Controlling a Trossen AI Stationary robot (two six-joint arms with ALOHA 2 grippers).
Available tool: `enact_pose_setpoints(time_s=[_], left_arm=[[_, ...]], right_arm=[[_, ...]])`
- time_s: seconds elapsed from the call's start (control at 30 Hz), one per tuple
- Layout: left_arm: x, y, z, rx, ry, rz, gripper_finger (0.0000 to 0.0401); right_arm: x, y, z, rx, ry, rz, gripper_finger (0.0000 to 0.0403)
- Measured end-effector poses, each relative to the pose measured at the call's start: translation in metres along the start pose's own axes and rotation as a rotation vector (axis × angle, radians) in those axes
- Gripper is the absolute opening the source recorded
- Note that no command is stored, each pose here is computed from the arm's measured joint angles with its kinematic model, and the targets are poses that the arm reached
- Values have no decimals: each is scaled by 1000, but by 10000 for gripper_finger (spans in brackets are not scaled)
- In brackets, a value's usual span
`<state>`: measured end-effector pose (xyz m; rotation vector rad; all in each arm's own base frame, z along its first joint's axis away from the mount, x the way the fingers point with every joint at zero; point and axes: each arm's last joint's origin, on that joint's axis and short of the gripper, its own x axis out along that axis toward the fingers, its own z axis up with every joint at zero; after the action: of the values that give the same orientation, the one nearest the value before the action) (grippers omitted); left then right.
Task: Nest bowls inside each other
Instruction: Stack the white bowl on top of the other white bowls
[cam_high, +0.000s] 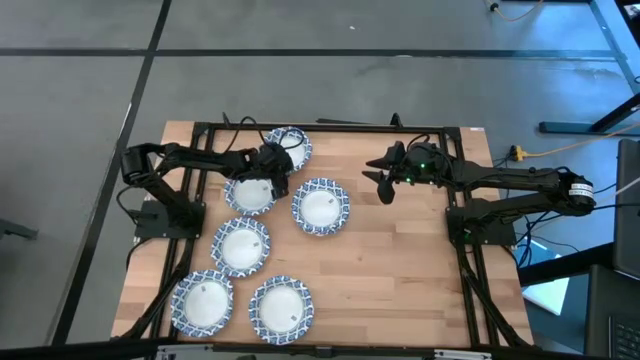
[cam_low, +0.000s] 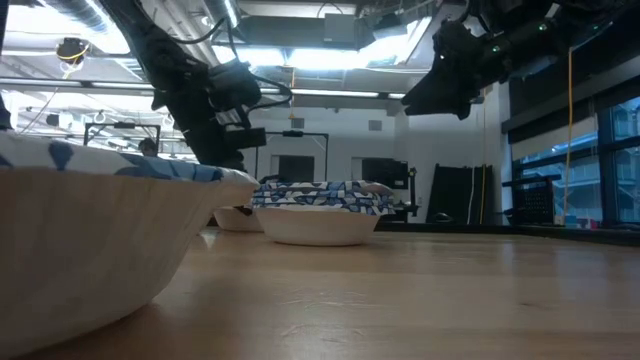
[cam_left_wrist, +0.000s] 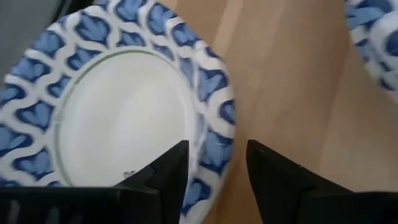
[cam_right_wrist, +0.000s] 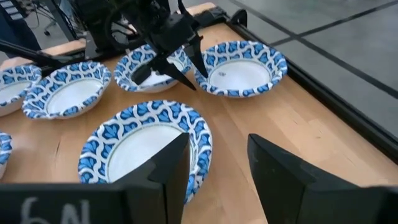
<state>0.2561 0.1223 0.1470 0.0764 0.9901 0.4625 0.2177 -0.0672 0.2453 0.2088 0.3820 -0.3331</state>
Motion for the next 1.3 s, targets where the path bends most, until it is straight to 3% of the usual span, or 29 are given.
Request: enact_pose_setpoints(time_s=[0.6, 1.3], left_arm=[[1, 8, -2, -26, 6, 5, 122], [2, 11, -3, -35, 8, -6, 60]], right_arm=[[0, 0, -1, 0, 14, -2, 162], [0, 0, -1, 1, 14, -2, 162]])
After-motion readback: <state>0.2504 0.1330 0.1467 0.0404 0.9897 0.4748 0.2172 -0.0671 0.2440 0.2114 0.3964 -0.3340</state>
